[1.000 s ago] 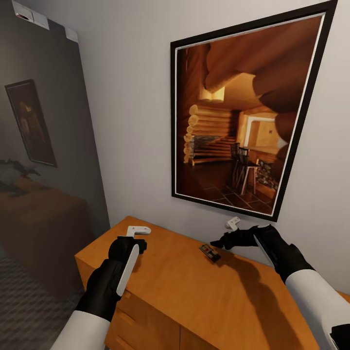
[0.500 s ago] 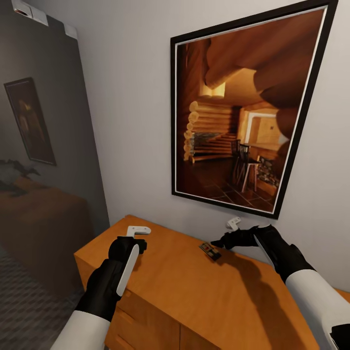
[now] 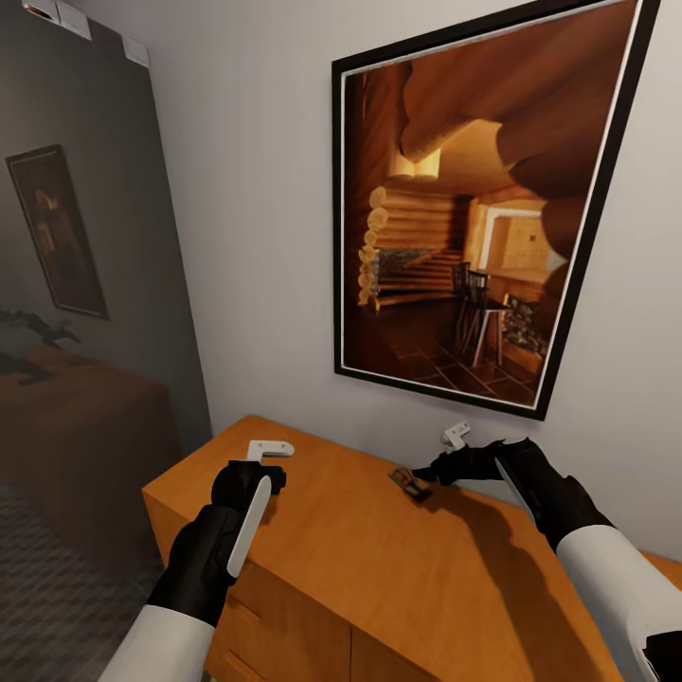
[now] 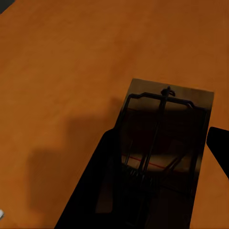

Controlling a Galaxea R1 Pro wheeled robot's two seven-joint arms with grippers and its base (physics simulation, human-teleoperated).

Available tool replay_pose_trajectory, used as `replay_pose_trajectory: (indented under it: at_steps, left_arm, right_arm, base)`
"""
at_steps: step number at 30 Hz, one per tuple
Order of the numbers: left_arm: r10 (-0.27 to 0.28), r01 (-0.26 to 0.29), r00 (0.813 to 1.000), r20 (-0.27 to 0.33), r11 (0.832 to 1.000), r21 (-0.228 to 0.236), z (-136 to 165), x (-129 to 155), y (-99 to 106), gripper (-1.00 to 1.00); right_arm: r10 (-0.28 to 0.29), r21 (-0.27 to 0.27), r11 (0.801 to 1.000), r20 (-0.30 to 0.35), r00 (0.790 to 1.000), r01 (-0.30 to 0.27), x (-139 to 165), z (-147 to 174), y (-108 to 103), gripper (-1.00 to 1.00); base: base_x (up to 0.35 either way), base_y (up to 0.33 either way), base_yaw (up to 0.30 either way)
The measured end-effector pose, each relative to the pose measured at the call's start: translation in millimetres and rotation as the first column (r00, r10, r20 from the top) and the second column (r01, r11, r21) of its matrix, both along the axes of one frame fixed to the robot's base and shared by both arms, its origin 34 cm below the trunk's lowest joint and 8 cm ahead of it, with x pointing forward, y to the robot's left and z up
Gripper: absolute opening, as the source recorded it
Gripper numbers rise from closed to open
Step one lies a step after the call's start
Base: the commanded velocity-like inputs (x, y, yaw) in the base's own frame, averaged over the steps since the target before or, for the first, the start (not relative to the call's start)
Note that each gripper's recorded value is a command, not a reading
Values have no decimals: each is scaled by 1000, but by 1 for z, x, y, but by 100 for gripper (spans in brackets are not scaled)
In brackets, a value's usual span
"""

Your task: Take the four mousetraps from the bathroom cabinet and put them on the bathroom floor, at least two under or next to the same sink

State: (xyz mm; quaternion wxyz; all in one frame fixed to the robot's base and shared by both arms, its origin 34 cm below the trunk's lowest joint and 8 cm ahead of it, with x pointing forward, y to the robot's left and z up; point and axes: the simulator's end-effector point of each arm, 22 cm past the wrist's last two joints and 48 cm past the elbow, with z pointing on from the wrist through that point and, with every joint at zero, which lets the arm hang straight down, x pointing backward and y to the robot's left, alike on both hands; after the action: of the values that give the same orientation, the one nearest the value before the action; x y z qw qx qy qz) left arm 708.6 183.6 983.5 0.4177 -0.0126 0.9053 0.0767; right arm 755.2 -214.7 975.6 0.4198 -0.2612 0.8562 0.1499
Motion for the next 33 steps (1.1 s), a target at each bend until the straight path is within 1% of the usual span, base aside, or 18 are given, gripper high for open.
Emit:
replay_pose_trajectory:
  at_steps: [9,11,15,19,21,23,24,25,26,27,30,33]
  left_arm:
    - [-1,1,1000,3,1000,0,-2,0,0,-100]
    - [-10,10,1000,10,1000,4,2,1,-4,-100]
    - [-69,67,996,50,997,37,19,1,-26,-100]
    - [-96,92,991,97,995,42,40,1,-37,-100]
    - [-106,104,988,111,994,25,46,0,-42,-100]
    - [-125,128,985,117,991,-26,50,-2,-53,-100]
    - [-130,136,985,118,990,-41,50,-2,-56,-100]
    - [-140,150,983,120,986,-73,52,-3,-62,-100]
    - [-145,156,982,122,984,-88,53,-4,-65,-100]
    - [-154,168,980,125,979,-113,55,-5,-70,-100]
    - [-163,183,977,138,972,-145,61,-6,-76,-100]
    - [-164,186,976,144,970,-155,64,-7,-77,-100]
  right_arm:
    - [1,-2,1000,-1,1000,-1,0,-4,0,100]
    - [2,-3,1000,-2,1000,-2,0,-4,0,100]
    - [2,-3,1000,-2,1000,-2,0,-4,0,100]
    - [3,-3,1000,-2,1000,-3,0,-4,1,100]
    - [4,-3,1000,-2,1000,-4,0,-4,1,100]
    - [4,-3,1000,-2,1000,-4,0,-4,2,100]
    - [4,-3,1000,-2,1000,-4,0,-4,2,100]
    - [4,-4,1000,-2,1000,-4,0,-4,2,100]
    - [4,-4,1000,-2,1000,-4,0,-4,2,100]
    - [4,-4,1000,-2,1000,-4,0,-4,2,100]
    - [4,-4,1000,-2,1000,-4,0,-4,2,100]
    - [4,-4,1000,-2,1000,-4,0,-4,2,100]
  base:
    - [0,0,0]
    - [0,0,0]
    - [0,0,0]
    - [0,0,0]
    - [0,0,0]
    - [0,0,0]
    - [0,0,0]
    - [0,0,0]
    - [0,0,0]
    - [0,0,0]
    - [0,0,0]
    - [0,0,0]
